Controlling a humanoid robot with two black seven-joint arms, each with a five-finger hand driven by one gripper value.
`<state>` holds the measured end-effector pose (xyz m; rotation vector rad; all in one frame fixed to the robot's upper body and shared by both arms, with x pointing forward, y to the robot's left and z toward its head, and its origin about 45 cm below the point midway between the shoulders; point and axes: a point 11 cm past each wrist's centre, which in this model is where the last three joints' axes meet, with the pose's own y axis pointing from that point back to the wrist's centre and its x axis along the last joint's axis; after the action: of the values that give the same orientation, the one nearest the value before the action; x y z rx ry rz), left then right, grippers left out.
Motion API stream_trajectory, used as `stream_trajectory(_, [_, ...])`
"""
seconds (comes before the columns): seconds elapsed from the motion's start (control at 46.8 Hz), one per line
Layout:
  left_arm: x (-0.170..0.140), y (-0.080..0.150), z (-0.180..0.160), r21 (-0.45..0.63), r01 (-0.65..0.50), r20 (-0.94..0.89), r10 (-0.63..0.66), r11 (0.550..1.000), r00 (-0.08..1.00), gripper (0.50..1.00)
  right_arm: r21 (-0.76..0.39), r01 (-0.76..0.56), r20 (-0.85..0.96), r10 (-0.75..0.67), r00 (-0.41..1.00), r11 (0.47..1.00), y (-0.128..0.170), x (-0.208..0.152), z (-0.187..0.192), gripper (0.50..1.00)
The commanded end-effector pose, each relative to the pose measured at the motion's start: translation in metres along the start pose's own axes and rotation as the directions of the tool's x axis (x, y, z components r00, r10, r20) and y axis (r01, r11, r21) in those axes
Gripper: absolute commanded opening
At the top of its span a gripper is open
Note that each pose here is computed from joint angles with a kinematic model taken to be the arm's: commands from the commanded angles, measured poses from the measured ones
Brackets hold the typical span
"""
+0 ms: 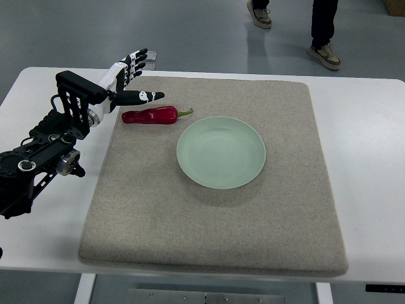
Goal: Place red pepper on plate with left hand
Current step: 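Lower the left hand over the red pepper, fingers around it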
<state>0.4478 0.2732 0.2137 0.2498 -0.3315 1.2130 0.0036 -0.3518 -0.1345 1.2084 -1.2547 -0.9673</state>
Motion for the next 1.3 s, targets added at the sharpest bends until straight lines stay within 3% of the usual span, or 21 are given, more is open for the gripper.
stream_trajectory(0.0, [0.001, 0.003, -0.004, 0.013, 0.035, 0.121, -0.036, 0.999, 0.992, 0.999, 0.0, -0.001, 0.0, 0.001, 1.0, 1.0, 0.0, 0.0, 0.0, 0.928])
stream_trajectory(0.342, [0.005, 0.008, -0.004, 0.014, 0.111, 0.457, -0.105, 0.994, 0.883, 0.999, 0.0, 0.001, 0.0, -0.001, 1.0, 1.0, 0.0, 0.0, 0.0, 0.928])
stream_trajectory(0.555, [-0.009, 0.008, -0.007, 0.038, 0.208, 0.606, -0.188, 0.977, 0.773, 0.994, 0.0, 0.001, 0.0, -0.001, 1.0, 1.0, 0.0, 0.0, 0.0, 0.928])
stream_trajectory(0.812, [-0.011, 0.006, -0.004, 0.041, 0.237, 0.669, -0.203, 0.971, 0.715, 0.981, 0.0, 0.001, 0.0, -0.001, 1.0, 1.0, 0.0, 0.0, 0.0, 0.928])
stream_trajectory(1.282, [-0.018, 0.004, -0.001, 0.044, 0.272, 0.727, -0.217, 0.961, 0.651, 0.823, 0.0, -0.001, 0.0, 0.001, 1.0, 1.0, 0.0, 0.0, 0.0, 0.928])
